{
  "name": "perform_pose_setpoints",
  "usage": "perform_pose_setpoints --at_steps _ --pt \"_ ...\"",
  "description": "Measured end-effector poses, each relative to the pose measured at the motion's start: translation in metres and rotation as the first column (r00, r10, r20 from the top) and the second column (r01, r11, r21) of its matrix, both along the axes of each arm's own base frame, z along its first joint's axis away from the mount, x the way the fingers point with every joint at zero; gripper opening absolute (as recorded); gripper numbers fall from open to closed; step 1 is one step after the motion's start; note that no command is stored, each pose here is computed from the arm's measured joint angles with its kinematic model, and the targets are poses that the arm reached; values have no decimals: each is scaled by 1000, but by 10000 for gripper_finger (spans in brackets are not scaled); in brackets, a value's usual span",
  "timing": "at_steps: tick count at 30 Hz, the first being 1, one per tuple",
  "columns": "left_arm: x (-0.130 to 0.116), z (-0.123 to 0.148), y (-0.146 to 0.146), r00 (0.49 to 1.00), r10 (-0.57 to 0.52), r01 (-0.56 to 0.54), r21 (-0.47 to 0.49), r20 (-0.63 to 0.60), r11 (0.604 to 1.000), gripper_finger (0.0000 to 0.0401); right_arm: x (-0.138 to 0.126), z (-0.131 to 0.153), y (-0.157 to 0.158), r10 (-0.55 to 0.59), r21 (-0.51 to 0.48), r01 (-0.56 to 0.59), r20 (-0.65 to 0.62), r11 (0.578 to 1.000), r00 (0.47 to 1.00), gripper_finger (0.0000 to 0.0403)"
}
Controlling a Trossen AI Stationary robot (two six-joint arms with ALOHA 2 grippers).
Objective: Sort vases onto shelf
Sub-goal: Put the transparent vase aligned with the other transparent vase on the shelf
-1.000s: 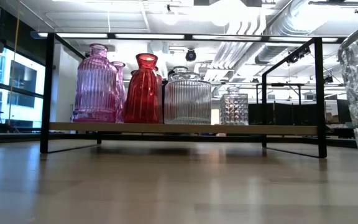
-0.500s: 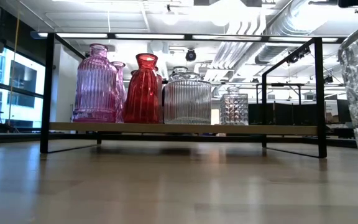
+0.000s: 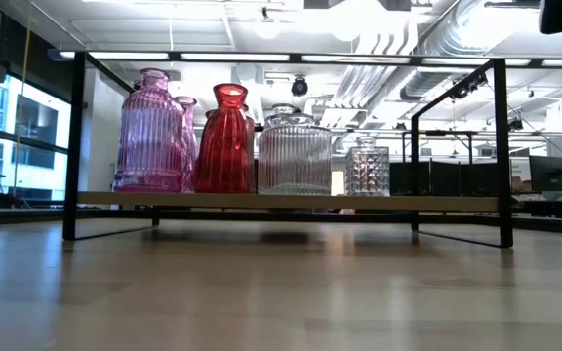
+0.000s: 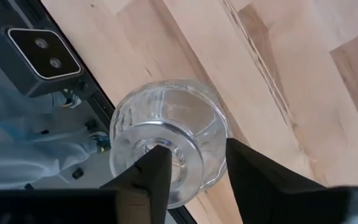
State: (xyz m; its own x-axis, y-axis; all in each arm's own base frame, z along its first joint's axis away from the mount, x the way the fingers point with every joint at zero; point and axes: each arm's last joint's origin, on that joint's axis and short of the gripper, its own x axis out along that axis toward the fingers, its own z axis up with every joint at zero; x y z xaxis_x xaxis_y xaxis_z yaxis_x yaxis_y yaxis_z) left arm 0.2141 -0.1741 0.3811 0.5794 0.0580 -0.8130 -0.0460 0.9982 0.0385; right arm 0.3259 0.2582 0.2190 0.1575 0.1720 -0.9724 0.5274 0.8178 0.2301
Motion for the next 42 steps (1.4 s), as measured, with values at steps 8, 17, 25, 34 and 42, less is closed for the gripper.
perform_pose_setpoints --at_steps 8,17,25,34,42 --pt "0 0 0 1000 -11 11 -1 -6 1000 115 3 -1 -7 63 -16 -63 -6 998 998 30" --pt "0 0 0 1000 -13 13 -6 -10 1000 115 10 -1 -17 77 -18 -77 -4 997 997 34" --pt "0 0 0 1000 -19 19 -2 -10 1000 115 13 11 -42 57 -59 -58 -15 997 998 17" --pt "0 0 0 1000 -12 12 -5 -10 1000 115 -7 62 -92 5 -137 -10 -31 991 1000 21" --pt "0 0 0 1000 18 -18 -14 1 1000 115 -10 89 -145 -12 -263 17 19 965 1000 20"
